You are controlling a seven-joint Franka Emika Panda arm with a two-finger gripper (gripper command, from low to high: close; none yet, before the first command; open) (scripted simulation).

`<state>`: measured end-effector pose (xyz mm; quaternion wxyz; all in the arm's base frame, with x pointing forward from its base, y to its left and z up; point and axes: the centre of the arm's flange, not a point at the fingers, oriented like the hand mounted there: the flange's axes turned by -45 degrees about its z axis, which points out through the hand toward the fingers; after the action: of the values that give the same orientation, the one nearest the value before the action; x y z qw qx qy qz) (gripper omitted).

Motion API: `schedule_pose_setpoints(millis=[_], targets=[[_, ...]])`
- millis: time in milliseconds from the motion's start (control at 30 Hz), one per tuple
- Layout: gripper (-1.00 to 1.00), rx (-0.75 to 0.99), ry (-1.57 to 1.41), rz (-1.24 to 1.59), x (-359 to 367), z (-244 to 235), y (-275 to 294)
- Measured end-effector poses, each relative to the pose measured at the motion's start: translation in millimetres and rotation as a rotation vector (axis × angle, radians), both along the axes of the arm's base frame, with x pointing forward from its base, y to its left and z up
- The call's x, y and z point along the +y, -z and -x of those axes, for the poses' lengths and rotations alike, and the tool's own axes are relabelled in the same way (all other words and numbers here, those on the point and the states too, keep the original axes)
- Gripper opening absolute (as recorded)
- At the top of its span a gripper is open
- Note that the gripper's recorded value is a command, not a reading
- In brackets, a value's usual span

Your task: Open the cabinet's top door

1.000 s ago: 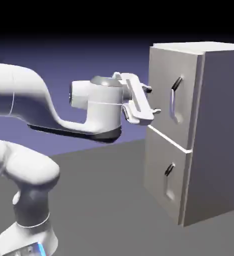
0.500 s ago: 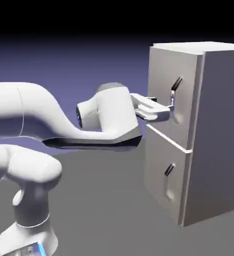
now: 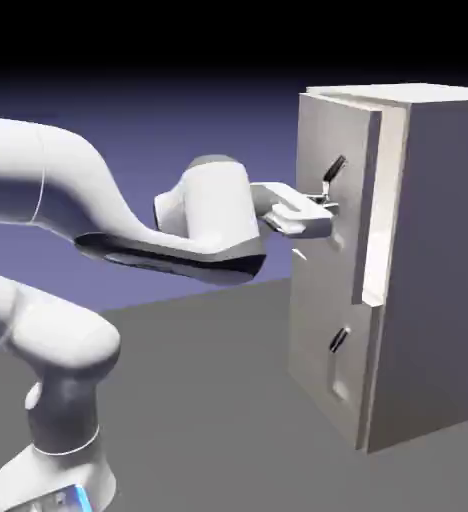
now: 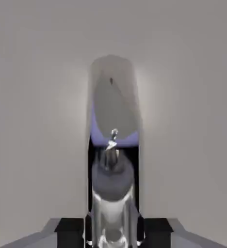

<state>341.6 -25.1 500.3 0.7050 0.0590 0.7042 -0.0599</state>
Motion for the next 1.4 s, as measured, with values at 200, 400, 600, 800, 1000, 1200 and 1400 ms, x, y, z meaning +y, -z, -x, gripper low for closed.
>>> schedule_pose_setpoints(millis=[200, 400, 600, 800, 1000, 1200, 1400], targets=[[-1.00, 0.000, 0.138, 0.000, 27, 25, 0], [-1.00, 0.000, 0.266, 0.000, 54, 46, 0], [-1.00, 0.000, 0.395, -0.001, 84, 62, 0], [-1.00, 0.000, 0.538, -0.001, 120, 76, 0], [-1.00, 0.000, 0.707, -0.002, 164, 85, 0], [-1.00, 0.000, 0.893, -0.002, 214, 86, 0], [-1.00, 0.000, 1.073, -0.003, 261, 79, 0]])
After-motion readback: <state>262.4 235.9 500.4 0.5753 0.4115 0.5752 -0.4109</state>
